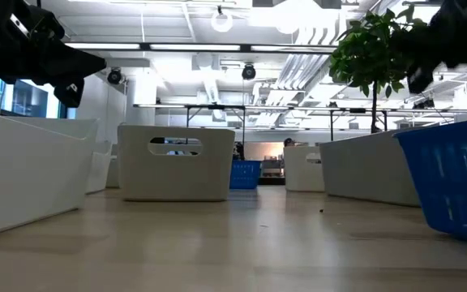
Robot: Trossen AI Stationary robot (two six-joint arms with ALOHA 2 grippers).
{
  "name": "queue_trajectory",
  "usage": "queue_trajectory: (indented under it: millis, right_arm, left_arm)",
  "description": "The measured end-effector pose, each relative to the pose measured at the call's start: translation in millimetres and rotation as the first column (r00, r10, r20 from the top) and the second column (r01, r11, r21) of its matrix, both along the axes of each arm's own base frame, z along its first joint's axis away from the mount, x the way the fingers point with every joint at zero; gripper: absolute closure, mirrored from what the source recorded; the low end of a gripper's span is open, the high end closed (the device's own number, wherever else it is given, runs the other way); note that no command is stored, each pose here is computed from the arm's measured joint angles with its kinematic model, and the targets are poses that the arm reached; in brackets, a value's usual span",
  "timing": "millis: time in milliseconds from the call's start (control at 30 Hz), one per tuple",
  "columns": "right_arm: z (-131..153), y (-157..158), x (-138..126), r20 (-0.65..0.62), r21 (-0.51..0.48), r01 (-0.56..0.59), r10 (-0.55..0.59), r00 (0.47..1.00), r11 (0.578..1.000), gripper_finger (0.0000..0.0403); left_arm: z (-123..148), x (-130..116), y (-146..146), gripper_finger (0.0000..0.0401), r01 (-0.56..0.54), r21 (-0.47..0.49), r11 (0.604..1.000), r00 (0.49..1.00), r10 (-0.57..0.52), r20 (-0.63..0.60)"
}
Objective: Stack baskets by color
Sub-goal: Stack the right gray bin on top of the middle gray bin
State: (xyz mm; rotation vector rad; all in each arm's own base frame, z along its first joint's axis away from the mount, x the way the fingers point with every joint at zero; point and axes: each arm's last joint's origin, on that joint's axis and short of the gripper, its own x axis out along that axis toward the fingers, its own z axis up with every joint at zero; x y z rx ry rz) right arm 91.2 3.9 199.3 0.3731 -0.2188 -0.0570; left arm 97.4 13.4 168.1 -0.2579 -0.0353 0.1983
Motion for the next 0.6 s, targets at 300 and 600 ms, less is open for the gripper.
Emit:
queue_trajectory:
  millis: [300, 600]
  right_arm:
    - [40.7, -6.7, -18.3, 0.424, 0.086, 0.171, -0.192, 0.885, 0.981, 0.0402]
    - [69.4, -7.7, -6.6, 0.32, 0.167, 0.207, -0.252, 0.913, 0.964, 0.0359]
  left_arm:
    - [-0.1, 0.0, 0.0, 0.0401, 0.0, 0.0, 1.0, 1.0, 0.0, 0.0]
    - [0.0, 0.0, 0.0, 0.0401, 0.0, 0.0, 1.0, 1.0, 0.0, 0.0]
